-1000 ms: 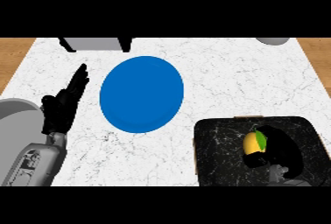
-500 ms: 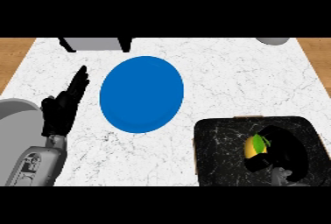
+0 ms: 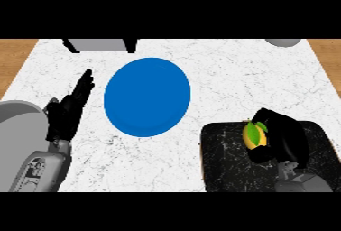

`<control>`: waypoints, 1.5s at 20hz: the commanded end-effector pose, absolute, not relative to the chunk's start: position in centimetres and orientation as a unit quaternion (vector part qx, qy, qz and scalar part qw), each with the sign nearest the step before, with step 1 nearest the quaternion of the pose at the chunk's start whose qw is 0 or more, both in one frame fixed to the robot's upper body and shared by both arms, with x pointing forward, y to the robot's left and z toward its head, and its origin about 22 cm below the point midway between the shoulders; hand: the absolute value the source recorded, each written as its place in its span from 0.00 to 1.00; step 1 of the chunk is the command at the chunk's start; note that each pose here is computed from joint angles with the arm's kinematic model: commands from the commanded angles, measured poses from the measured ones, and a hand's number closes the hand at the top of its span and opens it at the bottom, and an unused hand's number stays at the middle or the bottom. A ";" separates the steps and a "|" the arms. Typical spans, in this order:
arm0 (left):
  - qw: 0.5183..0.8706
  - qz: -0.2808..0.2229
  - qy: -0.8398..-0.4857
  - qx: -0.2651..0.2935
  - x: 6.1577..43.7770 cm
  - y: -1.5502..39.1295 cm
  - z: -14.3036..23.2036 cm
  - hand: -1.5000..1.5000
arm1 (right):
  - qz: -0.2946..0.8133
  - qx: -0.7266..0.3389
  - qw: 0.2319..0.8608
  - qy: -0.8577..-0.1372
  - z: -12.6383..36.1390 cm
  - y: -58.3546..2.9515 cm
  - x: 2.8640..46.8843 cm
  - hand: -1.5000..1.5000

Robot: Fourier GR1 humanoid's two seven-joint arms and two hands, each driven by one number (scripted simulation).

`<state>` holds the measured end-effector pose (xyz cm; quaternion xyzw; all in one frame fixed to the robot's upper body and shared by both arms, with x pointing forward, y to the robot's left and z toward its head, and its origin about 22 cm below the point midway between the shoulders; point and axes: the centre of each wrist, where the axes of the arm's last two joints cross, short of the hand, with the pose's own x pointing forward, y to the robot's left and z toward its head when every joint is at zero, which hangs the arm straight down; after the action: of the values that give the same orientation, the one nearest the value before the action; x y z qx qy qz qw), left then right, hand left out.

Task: Pick the lemon from the tray and place it in the plate

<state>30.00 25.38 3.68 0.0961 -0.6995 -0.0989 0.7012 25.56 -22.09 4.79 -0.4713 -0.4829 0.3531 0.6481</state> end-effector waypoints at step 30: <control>0.691 -0.120 -0.710 0.071 31.1 23.3 4.8 0.50 | 0.409 -0.361 0.523 -0.654 7.7 -1.2 36.1 1.00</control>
<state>30.90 24.53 4.27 0.0827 -0.7055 -0.1135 0.6947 35.67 -2.43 9.90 -0.3208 -0.6841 0.3791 0.5341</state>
